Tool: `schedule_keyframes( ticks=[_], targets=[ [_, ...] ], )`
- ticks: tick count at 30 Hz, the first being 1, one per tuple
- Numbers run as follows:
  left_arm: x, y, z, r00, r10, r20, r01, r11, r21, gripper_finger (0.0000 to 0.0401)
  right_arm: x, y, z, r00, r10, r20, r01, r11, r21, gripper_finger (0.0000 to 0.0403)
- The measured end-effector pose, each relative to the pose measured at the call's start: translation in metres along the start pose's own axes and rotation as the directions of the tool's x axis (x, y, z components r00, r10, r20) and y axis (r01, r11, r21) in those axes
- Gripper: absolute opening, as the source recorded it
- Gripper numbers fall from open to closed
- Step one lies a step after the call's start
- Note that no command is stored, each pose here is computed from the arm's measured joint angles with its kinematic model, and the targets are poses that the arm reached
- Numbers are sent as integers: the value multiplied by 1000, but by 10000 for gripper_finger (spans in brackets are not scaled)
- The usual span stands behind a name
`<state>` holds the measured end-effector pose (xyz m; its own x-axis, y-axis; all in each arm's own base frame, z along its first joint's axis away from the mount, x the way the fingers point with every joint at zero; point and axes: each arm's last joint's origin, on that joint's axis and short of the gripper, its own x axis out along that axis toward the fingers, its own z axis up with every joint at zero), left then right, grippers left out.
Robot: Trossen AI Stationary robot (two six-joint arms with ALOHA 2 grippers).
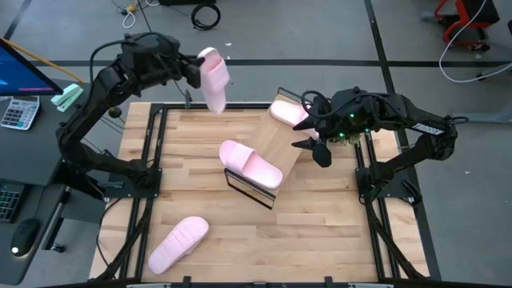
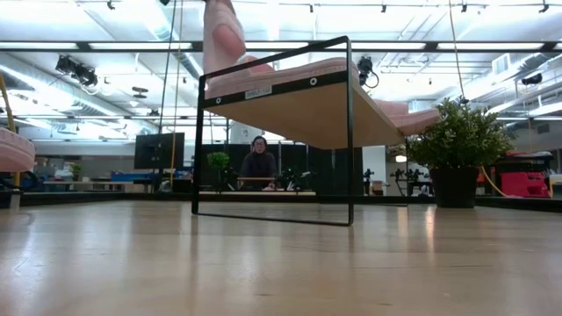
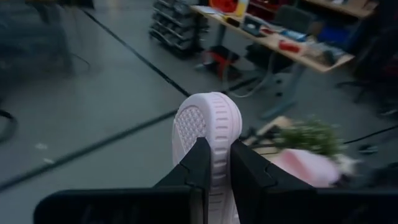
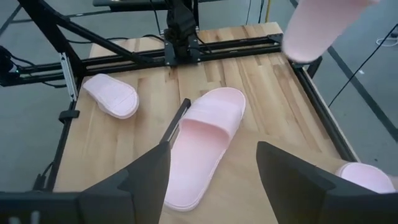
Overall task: Pick and place slides into the shelf
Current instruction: Put the top pink slide on the shelf
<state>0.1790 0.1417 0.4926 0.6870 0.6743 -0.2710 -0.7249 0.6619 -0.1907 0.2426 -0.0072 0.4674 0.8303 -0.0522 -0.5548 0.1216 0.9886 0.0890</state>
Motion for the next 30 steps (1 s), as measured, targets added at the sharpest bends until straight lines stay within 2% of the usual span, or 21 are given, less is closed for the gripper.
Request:
schedule_keyframes(
  ticks=[12,18,24,30],
  targets=[
    [-4,-27,-4,991,-136,-4,132,968,-211,44,0,-3,3,991,-124,39,129,980,-154,207],
    [-7,-41,-4,983,-184,23,182,940,-289,44,0,-3,5,989,-132,61,143,962,-232,191],
    [-12,-54,-7,987,-152,50,160,939,-305,44,0,-3,6,989,-128,72,144,940,-309,183],
    [-8,-74,-13,993,-78,94,103,947,-303,44,-2,-3,6,989,-127,75,145,926,-347,178]
  ],
)
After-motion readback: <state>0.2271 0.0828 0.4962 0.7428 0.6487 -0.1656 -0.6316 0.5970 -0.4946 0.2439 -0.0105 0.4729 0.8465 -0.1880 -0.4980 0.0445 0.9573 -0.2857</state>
